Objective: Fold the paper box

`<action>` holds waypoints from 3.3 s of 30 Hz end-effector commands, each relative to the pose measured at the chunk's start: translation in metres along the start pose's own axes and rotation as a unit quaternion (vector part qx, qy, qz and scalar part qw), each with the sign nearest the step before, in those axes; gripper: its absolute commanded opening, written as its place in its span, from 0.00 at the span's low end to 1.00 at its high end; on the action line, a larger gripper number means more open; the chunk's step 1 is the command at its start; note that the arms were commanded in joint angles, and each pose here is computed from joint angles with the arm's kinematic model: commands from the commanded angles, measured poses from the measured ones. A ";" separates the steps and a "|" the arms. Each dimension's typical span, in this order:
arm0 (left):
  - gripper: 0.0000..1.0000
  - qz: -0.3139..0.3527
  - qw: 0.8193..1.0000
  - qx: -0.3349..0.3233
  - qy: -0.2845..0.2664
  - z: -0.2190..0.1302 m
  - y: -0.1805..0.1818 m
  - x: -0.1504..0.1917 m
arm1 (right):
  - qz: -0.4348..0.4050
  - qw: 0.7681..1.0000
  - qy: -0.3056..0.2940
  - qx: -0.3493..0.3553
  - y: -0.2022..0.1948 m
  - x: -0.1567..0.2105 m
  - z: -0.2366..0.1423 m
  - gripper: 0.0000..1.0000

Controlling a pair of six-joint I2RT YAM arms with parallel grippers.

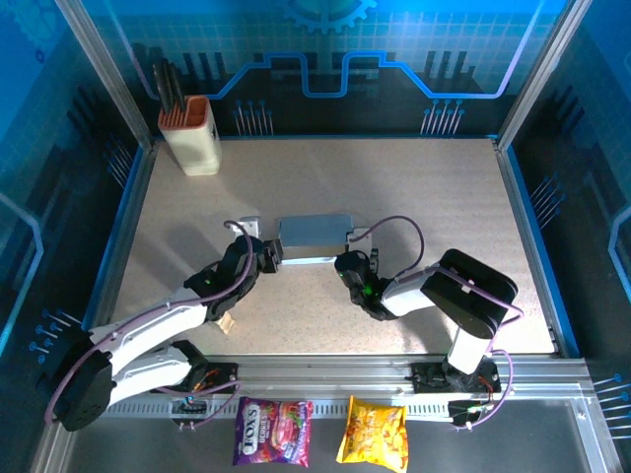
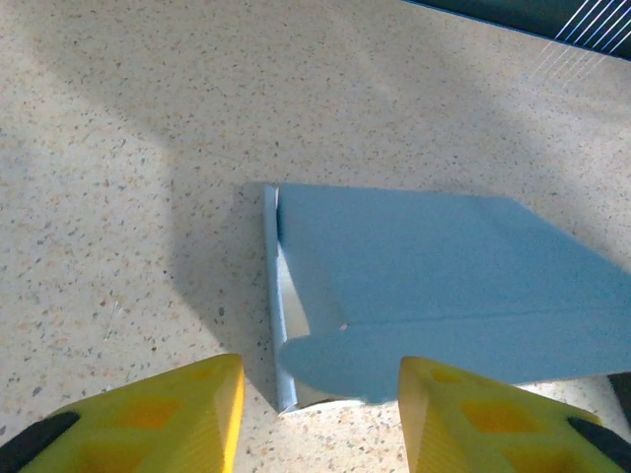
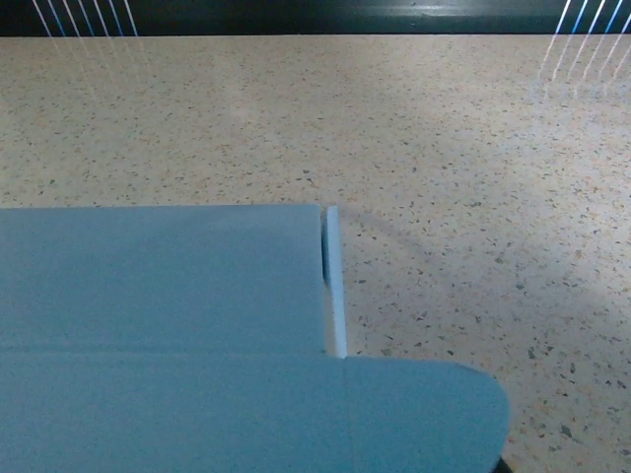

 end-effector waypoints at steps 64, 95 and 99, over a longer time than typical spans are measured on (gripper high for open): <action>0.49 -0.003 0.975 -0.017 0.222 0.074 -0.020 0.036 | -0.044 0.866 0.475 -0.149 -0.013 0.034 0.021 0.46; 0.26 -0.100 0.920 0.050 0.377 0.085 -0.016 0.085 | 0.026 0.822 0.499 -0.271 0.027 0.041 -0.004 0.21; 0.24 -0.097 0.916 0.063 0.384 0.074 -0.028 0.090 | 0.034 0.817 0.501 -0.282 0.031 0.037 -0.019 0.17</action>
Point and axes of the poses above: each hand's point on the last joint's axis, 136 mm out from that joint toward the fingers, its own z axis out along the fingers, its own y axis along the line the jaws close on, x = y × z, the point moved 1 cm from there along -z, back along the fingers, and after that the axes turned 1 degree about -z, right-handed, at the moved point
